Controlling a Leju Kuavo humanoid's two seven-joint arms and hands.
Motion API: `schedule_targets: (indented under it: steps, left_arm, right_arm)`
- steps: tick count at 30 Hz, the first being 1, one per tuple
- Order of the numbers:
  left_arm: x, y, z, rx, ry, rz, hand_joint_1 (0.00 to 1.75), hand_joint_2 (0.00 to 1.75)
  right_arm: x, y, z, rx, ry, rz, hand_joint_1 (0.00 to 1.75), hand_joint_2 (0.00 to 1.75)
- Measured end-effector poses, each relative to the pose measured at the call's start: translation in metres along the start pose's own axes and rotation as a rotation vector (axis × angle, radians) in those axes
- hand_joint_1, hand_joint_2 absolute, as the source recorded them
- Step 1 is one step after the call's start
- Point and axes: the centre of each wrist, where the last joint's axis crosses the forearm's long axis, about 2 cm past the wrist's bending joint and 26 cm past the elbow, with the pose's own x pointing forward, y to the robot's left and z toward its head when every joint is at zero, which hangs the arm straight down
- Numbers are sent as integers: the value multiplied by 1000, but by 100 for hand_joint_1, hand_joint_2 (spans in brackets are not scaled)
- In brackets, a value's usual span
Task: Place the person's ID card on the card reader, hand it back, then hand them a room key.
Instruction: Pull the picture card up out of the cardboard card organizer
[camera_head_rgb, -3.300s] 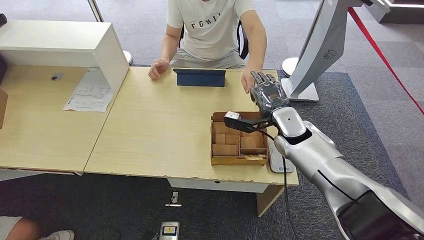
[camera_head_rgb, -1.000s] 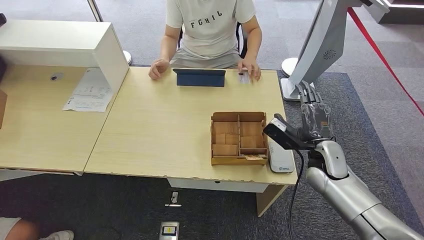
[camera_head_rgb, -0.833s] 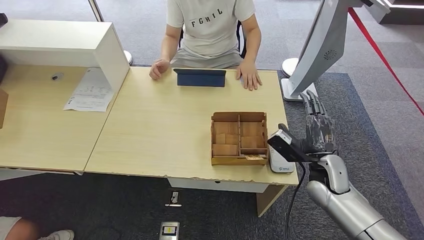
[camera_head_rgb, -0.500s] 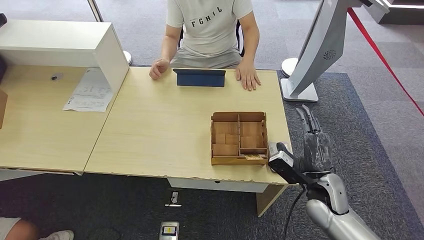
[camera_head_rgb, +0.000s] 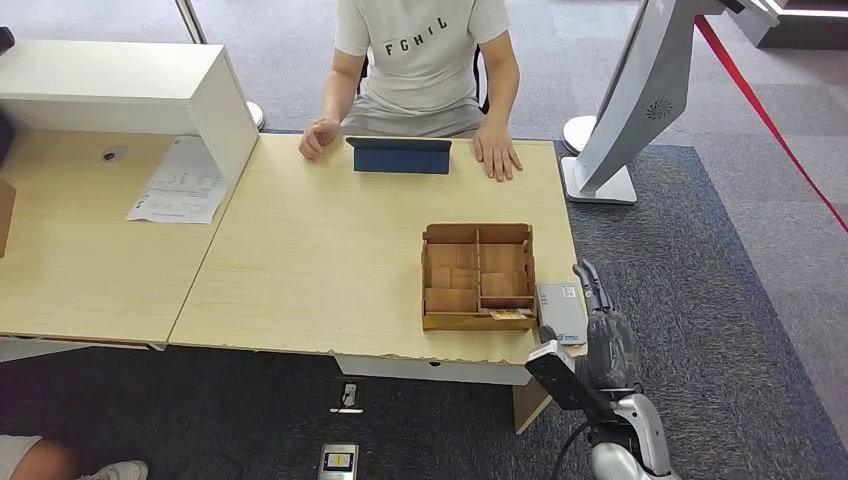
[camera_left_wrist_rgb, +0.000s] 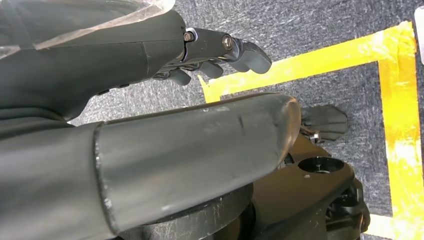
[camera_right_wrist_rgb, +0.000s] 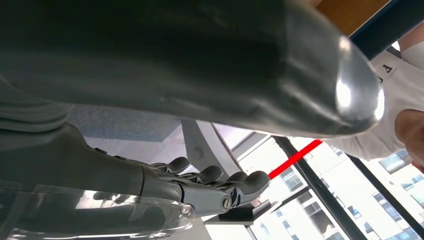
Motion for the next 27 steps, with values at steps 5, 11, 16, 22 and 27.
schedule_targets:
  steps: [5,11,16,22,27]
  left_arm:
    - [0,0,0,2,1,3,0,0]
    - [-1,0,0,3,2,6,0,0]
    - [-1,0,0,0,4,6,0,0]
    - [-2,0,0,-1,7,6,0,0]
    - [-2,1,0,-3,16,6,0,0]
  right_arm:
    - [4,6,3,9,22,-15,0,87]
    - [9,8,0,20,44,15,0,175]
    - [11,7,-8,32,53,35,0,175]
    - [12,5,-17,55,56,59,0,175]
    - [12,4,-22,84,65,91,0,175]
